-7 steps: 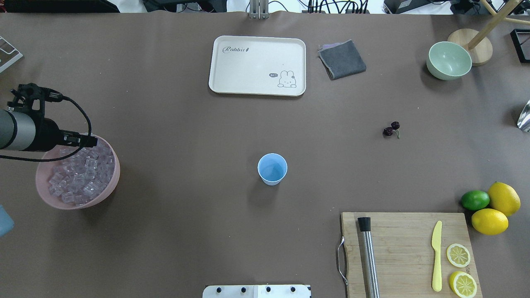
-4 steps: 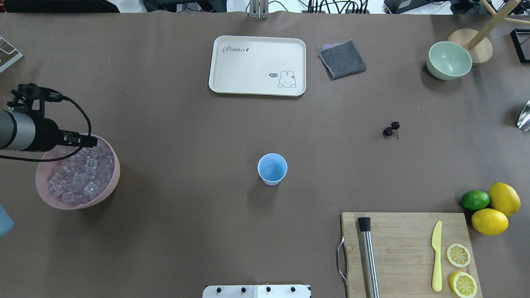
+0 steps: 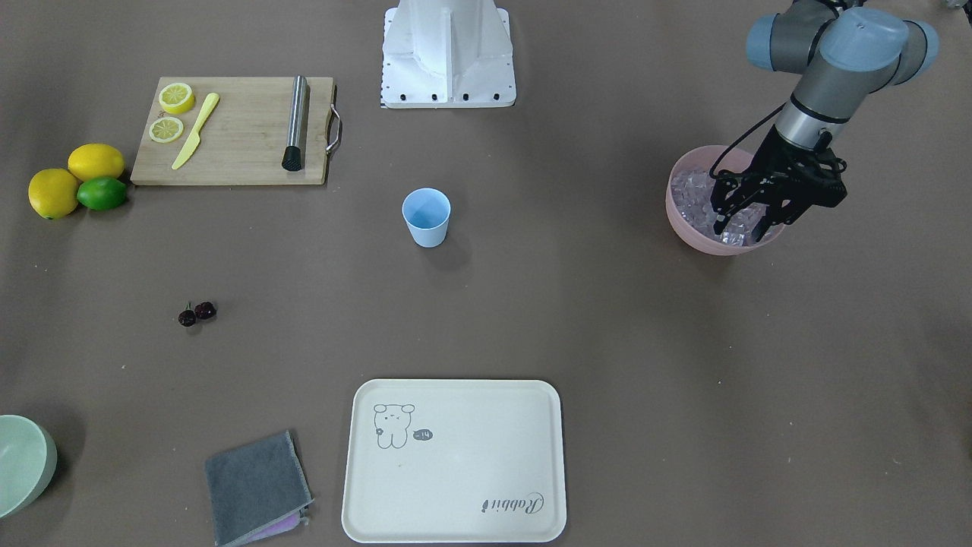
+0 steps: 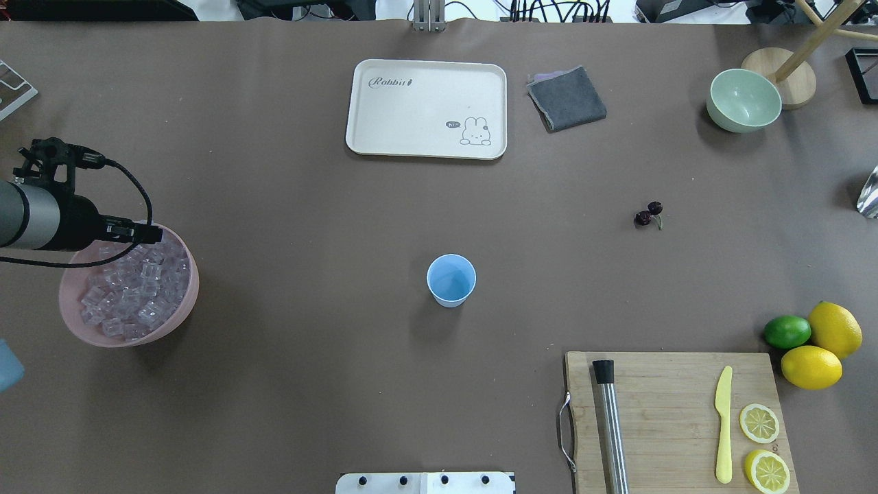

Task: Put ice and cherries in cup
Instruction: 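Lower the left gripper into the bowl and grasp an ice cube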

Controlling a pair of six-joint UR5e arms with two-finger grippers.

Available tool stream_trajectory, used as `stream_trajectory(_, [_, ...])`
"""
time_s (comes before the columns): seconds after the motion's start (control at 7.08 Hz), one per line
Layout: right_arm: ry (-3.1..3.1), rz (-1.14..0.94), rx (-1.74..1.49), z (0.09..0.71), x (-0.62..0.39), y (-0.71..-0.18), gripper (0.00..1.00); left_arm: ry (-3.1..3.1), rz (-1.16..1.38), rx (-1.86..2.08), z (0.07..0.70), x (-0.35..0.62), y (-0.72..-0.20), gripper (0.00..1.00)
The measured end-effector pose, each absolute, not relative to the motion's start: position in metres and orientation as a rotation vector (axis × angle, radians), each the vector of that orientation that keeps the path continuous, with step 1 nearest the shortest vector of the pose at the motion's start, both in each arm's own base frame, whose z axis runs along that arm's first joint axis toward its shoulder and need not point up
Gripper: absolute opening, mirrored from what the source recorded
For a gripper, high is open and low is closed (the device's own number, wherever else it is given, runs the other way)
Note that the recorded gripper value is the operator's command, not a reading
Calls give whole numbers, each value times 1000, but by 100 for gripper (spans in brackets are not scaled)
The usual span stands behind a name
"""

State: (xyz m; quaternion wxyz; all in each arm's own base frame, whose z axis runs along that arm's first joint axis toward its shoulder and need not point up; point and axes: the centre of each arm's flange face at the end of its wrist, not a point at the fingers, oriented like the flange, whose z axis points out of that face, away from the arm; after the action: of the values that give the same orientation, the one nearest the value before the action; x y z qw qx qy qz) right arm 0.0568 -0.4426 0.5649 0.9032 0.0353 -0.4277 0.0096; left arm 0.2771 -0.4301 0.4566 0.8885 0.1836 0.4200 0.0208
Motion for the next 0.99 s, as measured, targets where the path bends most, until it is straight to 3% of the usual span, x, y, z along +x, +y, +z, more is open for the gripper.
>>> stream_trajectory(0.14, [-884,20,70,566,57,-441,100,872,43,381,457,277,-430,23])
stream_trajectory(0.42, [-884,19,70,567,57,-441,100,875,44,384,455,278,-431,0])
stream_trajectory(0.99, [-884,18,78,563,57,-443,100,905,43,394,441,264,-427,0])
